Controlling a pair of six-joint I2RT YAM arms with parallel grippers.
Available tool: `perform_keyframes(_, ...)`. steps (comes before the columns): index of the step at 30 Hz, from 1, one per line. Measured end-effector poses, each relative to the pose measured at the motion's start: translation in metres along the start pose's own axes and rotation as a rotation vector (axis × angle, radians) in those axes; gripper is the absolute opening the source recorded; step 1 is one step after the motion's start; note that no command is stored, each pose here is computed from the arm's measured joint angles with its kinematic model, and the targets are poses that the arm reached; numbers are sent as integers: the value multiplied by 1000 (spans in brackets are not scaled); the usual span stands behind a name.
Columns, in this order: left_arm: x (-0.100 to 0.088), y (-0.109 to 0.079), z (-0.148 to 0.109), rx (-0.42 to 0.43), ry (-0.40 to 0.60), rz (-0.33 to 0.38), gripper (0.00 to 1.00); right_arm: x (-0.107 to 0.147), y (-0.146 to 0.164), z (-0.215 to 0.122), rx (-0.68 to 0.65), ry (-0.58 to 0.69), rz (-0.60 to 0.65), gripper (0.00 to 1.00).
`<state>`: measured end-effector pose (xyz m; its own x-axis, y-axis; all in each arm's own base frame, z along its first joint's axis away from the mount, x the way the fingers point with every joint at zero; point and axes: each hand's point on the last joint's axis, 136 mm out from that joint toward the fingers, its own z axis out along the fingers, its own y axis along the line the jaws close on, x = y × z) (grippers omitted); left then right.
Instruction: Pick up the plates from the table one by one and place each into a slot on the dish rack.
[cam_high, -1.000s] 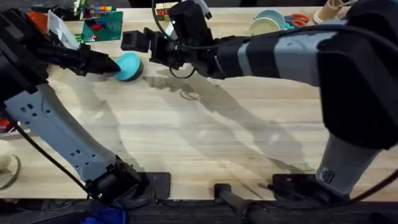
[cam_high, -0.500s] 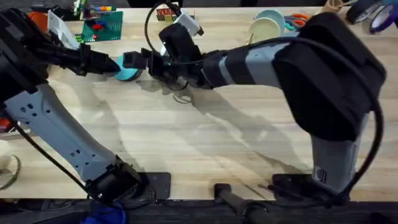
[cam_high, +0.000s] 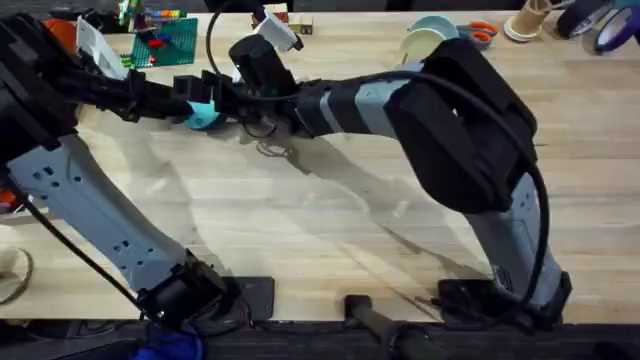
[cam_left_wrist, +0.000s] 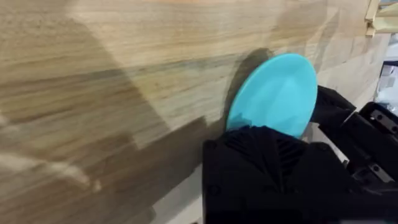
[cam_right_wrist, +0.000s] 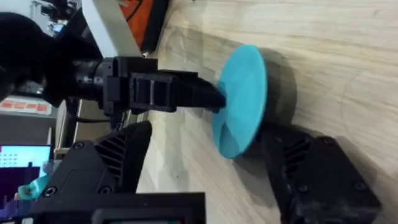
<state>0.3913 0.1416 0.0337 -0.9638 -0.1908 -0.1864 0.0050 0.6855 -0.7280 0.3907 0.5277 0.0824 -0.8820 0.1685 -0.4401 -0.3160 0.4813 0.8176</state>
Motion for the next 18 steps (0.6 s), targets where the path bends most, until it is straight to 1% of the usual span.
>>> perform_keyframes(6, 0, 0, 0, 0, 1, -1, 40, 0, -1, 1, 20, -17, -1, 980)
perform_keyframes(10, 0, 0, 0, 0, 0, -1, 40, 1, -4, 2, 43, -24, 1, 913)
perform_keyframes(11, 0, 0, 0, 0, 1, -1, 40, 1, -6, 2, 51, -25, 2, 881)
perform_keyframes(16, 0, 0, 0, 0, 1, -1, 40, 4, -13, 2, 85, -20, 16, 597)
perform_keyframes(18, 0, 0, 0, 0, 0, -1, 40, 4, -15, 2, 92, -24, 20, 499)
